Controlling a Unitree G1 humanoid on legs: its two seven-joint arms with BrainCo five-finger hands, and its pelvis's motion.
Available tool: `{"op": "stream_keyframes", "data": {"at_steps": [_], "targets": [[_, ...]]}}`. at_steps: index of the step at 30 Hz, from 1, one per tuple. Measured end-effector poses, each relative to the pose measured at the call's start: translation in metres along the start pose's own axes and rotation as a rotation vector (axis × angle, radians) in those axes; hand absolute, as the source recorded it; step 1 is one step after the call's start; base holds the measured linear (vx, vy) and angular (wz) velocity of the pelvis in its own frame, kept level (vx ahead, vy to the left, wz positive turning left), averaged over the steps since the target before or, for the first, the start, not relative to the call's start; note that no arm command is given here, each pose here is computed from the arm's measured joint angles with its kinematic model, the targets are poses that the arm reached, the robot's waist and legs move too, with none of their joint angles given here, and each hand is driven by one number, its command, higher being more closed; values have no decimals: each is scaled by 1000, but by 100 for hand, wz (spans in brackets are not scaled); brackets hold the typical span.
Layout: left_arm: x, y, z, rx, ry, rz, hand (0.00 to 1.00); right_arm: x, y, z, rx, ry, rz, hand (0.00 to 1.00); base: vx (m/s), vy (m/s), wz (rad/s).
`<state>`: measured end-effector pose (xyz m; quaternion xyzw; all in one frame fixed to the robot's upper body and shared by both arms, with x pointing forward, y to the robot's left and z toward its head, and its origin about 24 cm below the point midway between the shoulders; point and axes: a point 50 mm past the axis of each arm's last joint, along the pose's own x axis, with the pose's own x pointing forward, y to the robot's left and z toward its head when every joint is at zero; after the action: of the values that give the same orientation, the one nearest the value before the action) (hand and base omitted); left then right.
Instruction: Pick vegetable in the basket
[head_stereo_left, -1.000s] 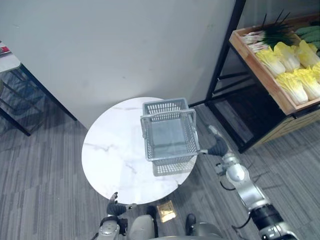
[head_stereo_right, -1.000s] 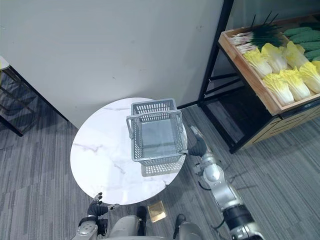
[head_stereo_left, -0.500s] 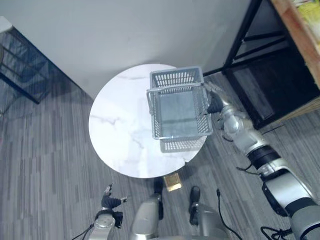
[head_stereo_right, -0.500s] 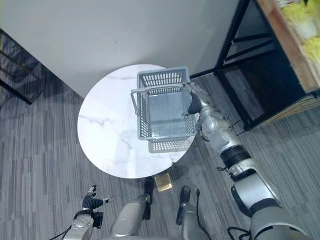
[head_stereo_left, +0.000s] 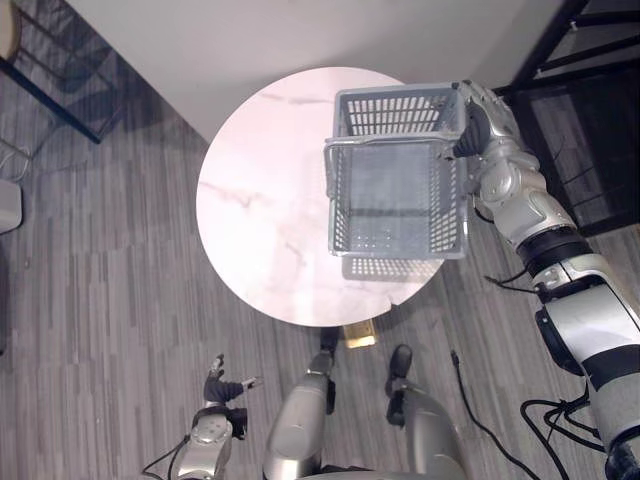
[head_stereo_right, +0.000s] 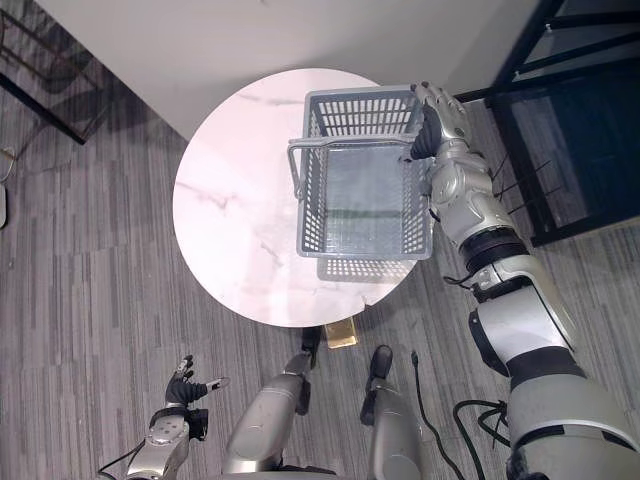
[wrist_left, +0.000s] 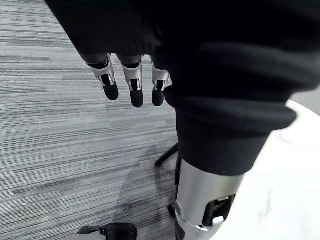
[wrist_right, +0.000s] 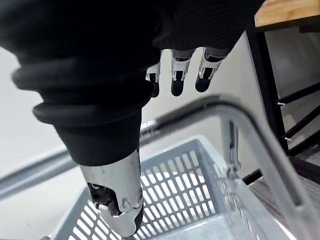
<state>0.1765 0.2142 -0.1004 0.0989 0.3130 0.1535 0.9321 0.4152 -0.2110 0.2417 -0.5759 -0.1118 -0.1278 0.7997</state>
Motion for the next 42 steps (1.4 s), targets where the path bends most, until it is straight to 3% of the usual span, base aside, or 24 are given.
{"op": "stream_keyframes", "data": {"at_steps": [1, 2, 11, 17, 24, 34, 42], "targets": [[0, 0, 0, -6, 0, -1, 0, 1, -2, 0, -2, 3, -3, 0, -12, -18, 12], [0, -1, 1, -5, -1, -3, 0, 2, -5, 0, -5, 6, -1, 100, -5, -15, 10], [0, -7, 2, -6, -3, -30, 0, 5, -9, 2, -61, -10, 34, 100, -1, -3, 1], [-1, -10, 1, 5, 0, -43, 0, -3, -4, -4, 18, -18, 25, 100, 0, 0, 0], [-1, -9, 0, 9, 13, -41, 0, -32, 26, -26, 114, 1, 77, 100, -2, 0, -8], [-1, 1, 6, 1, -13, -20, 0, -133, 92, -74, 495, 201, 161, 100, 8, -6, -9], [-16, 19, -18, -67, 68, 48, 0, -223, 111, -108, 792, 466, 121, 100, 16, 38, -30]]}}
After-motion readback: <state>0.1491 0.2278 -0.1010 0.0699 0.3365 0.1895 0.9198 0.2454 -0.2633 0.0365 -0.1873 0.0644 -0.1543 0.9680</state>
